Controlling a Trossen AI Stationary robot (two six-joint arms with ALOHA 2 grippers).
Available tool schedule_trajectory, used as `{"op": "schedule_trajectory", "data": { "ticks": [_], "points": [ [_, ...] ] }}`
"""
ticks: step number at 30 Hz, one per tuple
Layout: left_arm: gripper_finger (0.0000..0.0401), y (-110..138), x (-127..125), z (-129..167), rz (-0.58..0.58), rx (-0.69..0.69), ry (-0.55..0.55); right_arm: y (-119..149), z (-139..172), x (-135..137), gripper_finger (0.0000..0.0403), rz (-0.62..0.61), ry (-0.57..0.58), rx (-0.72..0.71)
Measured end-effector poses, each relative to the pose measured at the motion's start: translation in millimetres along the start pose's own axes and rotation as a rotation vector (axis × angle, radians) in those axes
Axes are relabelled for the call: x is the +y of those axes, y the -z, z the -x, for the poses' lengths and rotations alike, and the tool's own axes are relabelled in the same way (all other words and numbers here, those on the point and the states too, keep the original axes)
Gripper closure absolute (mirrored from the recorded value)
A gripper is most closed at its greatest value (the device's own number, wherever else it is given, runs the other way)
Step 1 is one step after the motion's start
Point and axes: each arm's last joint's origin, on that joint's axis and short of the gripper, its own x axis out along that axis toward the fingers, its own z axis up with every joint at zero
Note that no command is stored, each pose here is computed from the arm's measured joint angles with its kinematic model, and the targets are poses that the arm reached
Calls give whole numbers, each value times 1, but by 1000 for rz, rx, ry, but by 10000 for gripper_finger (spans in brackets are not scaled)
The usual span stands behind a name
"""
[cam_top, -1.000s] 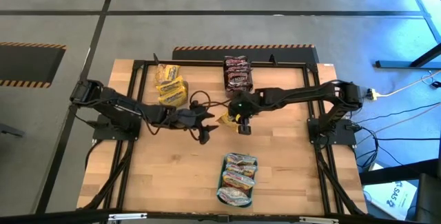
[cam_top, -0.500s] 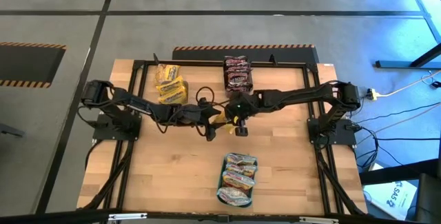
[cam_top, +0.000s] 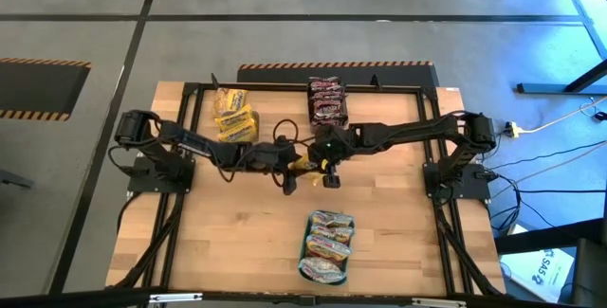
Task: Sort Maruchan noodles
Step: Put the yellow noodle pack into the white bin
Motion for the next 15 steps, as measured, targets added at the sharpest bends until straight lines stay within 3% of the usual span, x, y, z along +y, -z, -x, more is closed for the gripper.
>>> {"op": "schedule_trajectory", "data": {
  "ticks": [6, 15],
  "points": [
    [278, 0, 3, 0, 23, 19, 13, 0, 0, 0, 287, -4, -2, -9],
    [287, 4, -7, 3, -7, 29, 9, 2, 18, 4, 167, -39, -16, 58]
  ]
}}
